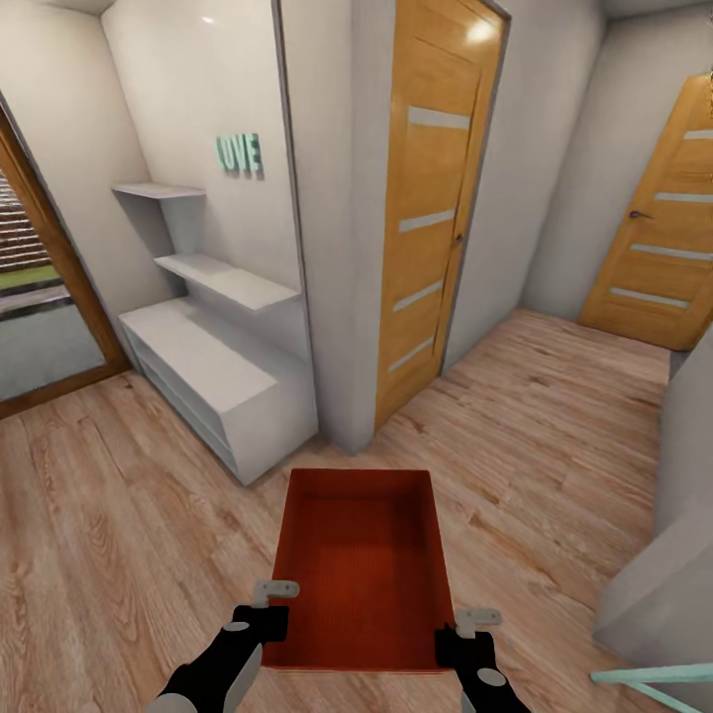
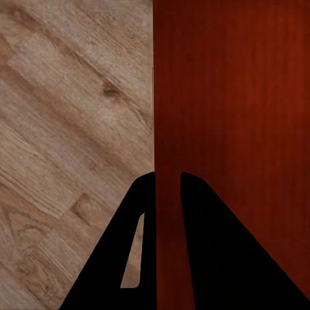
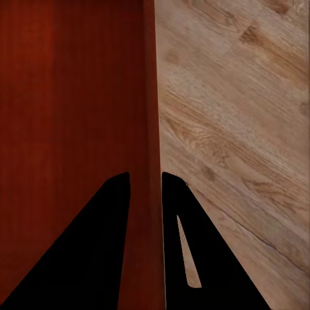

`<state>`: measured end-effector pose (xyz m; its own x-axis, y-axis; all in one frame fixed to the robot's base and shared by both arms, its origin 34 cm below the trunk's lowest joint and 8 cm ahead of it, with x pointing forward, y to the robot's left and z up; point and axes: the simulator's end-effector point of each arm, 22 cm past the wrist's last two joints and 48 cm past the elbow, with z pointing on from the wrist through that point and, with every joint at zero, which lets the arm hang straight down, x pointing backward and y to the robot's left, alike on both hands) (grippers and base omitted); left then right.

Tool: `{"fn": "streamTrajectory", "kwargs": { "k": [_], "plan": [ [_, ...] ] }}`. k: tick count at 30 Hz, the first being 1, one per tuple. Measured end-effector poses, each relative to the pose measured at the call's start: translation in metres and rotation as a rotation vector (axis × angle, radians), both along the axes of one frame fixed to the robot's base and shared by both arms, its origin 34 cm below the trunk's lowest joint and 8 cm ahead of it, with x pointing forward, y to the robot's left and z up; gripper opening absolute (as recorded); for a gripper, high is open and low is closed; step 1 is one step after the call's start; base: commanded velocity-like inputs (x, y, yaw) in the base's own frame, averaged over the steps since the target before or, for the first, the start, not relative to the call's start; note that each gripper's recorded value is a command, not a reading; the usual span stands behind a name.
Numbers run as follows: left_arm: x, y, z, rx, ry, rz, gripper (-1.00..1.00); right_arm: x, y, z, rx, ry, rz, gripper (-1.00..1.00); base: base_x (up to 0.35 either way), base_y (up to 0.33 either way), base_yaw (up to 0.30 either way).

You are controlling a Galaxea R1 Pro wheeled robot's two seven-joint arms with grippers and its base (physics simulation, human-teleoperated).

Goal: Move the two storage containers from the living room to the garage. In the garage, place one container on the floor and stack the other container on top of it (either order is fine).

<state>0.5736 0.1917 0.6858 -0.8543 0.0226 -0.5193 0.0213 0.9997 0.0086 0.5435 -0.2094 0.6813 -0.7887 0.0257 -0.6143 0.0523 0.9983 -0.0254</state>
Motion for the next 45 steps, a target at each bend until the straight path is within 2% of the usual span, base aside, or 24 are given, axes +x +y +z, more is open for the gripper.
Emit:
{"fn": "streamTrajectory", "kwargs": {
  "k": [27,45],
  "plan": [
    [0.0005,0.0002,-0.0002,0.0,-0.001,-0.001,-1.0,0.0002,0.0002,-0.0002,0.001,0.0,-0.002,-1.0,0.013,0.0,-0.266],
    [-0.0003,0.0002,-0.0001,0.0,0.001,0.0,-1.0,-0.0005,0.0002,-0.0002,0.001,0.002,-0.001,-1.0,0.277,0.0,-0.019]
  ]
}}
